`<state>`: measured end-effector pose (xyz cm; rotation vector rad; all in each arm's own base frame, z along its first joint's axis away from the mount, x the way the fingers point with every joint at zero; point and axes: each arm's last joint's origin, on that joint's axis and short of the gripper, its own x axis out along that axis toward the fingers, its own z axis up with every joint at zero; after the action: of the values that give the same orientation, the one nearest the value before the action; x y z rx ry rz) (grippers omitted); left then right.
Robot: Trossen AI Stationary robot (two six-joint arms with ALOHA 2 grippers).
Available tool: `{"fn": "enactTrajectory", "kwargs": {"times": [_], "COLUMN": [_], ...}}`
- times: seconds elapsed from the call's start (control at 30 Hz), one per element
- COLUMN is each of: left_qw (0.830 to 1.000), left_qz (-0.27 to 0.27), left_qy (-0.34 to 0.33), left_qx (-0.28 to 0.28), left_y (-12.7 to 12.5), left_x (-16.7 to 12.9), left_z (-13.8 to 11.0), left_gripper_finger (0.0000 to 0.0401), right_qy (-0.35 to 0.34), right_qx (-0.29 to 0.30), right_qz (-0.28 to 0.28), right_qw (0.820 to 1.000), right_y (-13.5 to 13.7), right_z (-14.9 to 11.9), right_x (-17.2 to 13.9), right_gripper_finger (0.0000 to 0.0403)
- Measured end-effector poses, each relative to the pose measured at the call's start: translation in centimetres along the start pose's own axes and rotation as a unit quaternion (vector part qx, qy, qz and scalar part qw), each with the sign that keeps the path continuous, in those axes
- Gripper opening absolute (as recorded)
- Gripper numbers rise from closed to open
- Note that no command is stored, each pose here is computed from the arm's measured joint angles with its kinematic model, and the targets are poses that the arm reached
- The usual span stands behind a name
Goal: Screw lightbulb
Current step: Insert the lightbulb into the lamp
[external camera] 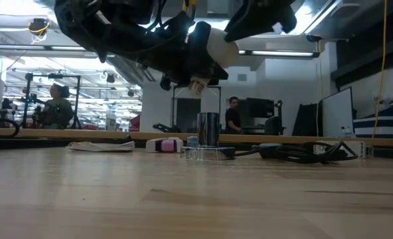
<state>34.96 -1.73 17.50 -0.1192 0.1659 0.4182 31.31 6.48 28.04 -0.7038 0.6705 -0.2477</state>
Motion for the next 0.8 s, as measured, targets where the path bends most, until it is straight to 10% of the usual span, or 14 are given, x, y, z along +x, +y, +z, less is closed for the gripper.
{"fn": "enactTrajectory", "kwargs": {"times": [0.47,0.8], "left_qw": [0.998,0.993], "left_qz": [-0.005,-0.085], "left_qy": [-0.044,-0.060], "left_qx": [-0.038,-0.048], "left_y": [0.8,-0.2], "left_x": [0.0,-0.8], "left_z": [1.8,2.9], "left_gripper_finger": [0.0154,0.0154], "right_qy": [0.036,0.052], "right_qx": [-0.006,0.025], "right_qz": [0.005,-0.029], "right_qw": [0.999,0.998], "right_y": [-3.7,-2.6], "right_z": [-2.5,-1.9], "right_x": [-5.7,-2.6], "right_gripper_finger": [0.0167,0.0167]}}
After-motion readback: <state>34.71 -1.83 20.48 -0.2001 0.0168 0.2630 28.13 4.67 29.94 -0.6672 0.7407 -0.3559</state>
